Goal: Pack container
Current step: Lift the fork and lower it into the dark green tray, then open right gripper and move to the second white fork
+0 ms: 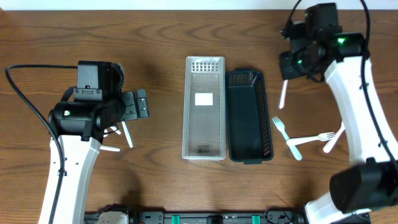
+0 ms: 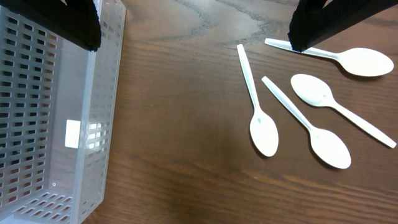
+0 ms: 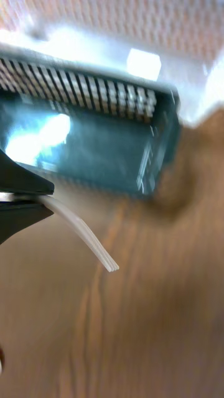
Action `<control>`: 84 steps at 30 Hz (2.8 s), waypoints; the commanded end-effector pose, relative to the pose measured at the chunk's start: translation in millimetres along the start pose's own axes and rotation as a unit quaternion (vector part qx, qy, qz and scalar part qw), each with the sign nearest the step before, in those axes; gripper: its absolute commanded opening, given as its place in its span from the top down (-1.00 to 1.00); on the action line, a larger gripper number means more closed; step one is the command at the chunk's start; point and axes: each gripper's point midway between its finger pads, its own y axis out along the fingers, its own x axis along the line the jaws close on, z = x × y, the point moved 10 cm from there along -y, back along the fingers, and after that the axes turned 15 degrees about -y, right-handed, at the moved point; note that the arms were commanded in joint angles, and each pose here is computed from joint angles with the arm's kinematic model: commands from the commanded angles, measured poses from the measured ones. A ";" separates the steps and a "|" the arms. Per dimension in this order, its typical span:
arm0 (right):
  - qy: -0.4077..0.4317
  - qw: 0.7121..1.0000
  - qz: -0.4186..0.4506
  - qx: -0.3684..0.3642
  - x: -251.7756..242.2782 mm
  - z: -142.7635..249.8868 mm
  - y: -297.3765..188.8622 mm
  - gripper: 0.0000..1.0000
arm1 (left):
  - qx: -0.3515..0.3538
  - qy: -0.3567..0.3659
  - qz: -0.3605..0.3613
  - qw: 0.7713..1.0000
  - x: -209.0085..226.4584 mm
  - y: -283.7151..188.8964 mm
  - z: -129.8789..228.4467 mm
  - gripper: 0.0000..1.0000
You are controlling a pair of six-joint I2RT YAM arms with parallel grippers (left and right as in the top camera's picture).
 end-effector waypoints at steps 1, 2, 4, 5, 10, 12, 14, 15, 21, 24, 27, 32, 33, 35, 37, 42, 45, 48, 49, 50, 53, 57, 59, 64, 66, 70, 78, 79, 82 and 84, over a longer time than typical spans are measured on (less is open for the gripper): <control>0.029 0.999 -0.022 0.011 32.6 -4.4 -2.1 0.98 | -0.006 -0.005 0.001 1.000 -0.5 -3.9 -3.6 -0.96; 0.024 0.999 -0.029 0.020 42.0 -4.0 -0.1 0.97 | -0.006 -0.005 0.001 1.000 -0.5 -3.9 -3.6 -0.96; 0.019 0.998 -0.040 0.037 57.6 -2.4 6.5 0.98 | -0.006 -0.005 0.001 1.000 -0.5 -3.9 -3.5 -0.96; 0.016 0.998 -0.044 0.045 63.8 -1.4 10.5 0.97 | -0.006 -0.005 0.001 1.000 -0.5 -3.9 -3.5 -0.96; 0.009 0.993 -0.060 0.104 86.5 13.7 41.7 0.97 | -0.006 -0.004 0.001 1.000 -0.5 -3.9 -3.5 -0.96; 0.005 0.990 -0.064 0.129 91.4 24.0 56.3 0.97 | -0.006 -0.004 0.001 1.000 -0.5 -3.9 -3.5 -0.96; 0.005 0.987 -0.065 0.144 93.9 33.3 69.3 0.98 | -0.006 -0.004 0.001 1.000 -0.5 -3.9 -3.5 -0.96; 0.005 0.987 -0.068 0.147 94.6 36.7 74.0 0.98 | -0.006 -0.004 0.001 1.000 -0.5 -3.9 -3.5 -0.96; 0.003 0.988 -0.069 0.140 95.3 41.6 87.0 0.32 | -0.006 -0.004 0.001 1.000 -0.5 -3.9 -3.5 -0.96; 0.002 0.990 -0.068 0.125 95.0 37.2 87.6 0.07 | -0.006 -0.004 0.001 1.000 -0.5 -3.9 -3.5 -0.96; -0.003 0.991 -0.067 0.113 94.1 32.9 86.1 0.10 | -0.006 -0.004 0.001 1.000 -0.5 -3.9 -3.5 -0.96; 0.003 0.997 -0.017 0.077 82.4 8.9 57.5 -0.10 | -0.006 -0.004 0.001 1.000 -0.5 -3.9 -3.5 -0.96; 0.017 0.998 0.015 0.063 75.2 2.2 46.8 -0.13 | -0.006 -0.004 0.001 1.000 -0.5 -3.9 -3.5 -0.96; 0.048 0.996 0.073 0.032 59.9 -9.0 24.2 -0.20 | -0.006 -0.004 0.001 1.000 -0.5 -3.9 -3.5 -0.96; 0.085 0.991 0.105 0.001 44.2 -16.1 3.2 -0.35 | -0.006 -0.004 0.001 1.000 -0.5 -3.9 -3.5 -0.96; 0.210 0.968 0.137 -0.019 -4.2 -2.6 -28.2 -0.99 | -0.006 -0.004 0.001 1.000 -0.5 -3.9 -3.5 -0.96; 0.285 0.950 0.130 0.005 -28.3 15.8 -31.1 -0.98 | -0.006 -0.004 0.001 1.000 -0.4 -3.9 -3.4 -0.96; 0.355 0.929 0.095 0.028 -43.1 32.8 -24.2 -0.98 | -0.006 -0.004 0.001 1.000 -0.4 -3.9 -3.4 -0.96; 0.374 0.923 0.090 0.036 -46.8 38.4 -20.8 -0.98 | -0.006 -0.004 0.001 1.000 -0.4 -3.9 -3.4 -0.96; 0.400 0.911 0.089 0.047 -50.9 45.7 -15.8 -0.99 | -0.006 -0.004 0.001 1.000 -0.4 -3.9 -3.4 -0.96; 0.508 0.850 0.114 0.083 -62.5 73.2 3.8 -0.98 | -0.006 -0.004 0.001 1.000 -0.4 -3.9 -3.4 -0.96; 0.611 0.766 0.159 0.116 -73.0 113.6 38.6 -0.98 | -0.006 -0.004 0.001 1.000 -0.5 -3.9 -3.5 -0.97; 0.633 0.746 0.164 0.125 -73.4 130.4 56.4 -0.99 | -0.006 -0.004 0.001 1.000 -0.5 -3.8 -3.5 -0.96; 0.650 0.728 0.169 0.138 -64.5 160.1 91.5 -0.97 | -0.004 -0.005 0.000 1.000 -0.5 -2.5 -3.8 -0.96; 0.650 0.727 0.169 0.141 -60.9 168.9 101.2 -0.97 | -0.004 -0.005 0.000 1.000 -0.5 -2.4 -3.8 -0.96; 0.656 0.720 0.171 0.148 -52.4 187.5 117.9 -0.98 | -0.004 -0.005 0.000 1.000 -0.5 -2.3 -3.8 -0.96; 0.682 0.696 0.177 0.143 -43.0 207.7 135.3 -0.88 | -0.004 -0.005 0.000 1.000 -0.5 -2.3 -3.8 -0.96; 0.682 0.696 0.176 0.141 -42.9 208.2 136.1 -0.88 | -0.004 -0.005 0.000 1.000 -0.5 -2.3 -3.8 -0.96; 0.682 0.697 0.177 0.135 -43.6 207.9 137.2 -0.92 | -0.004 -0.005 0.000 1.000 -0.5 -2.3 -3.8 -0.96; 0.682 0.699 0.177 0.126 -45.5 205.8 138.0 -0.93 | -0.004 -0.005 0.000 1.000 -0.5 -2.3 -3.8 -0.96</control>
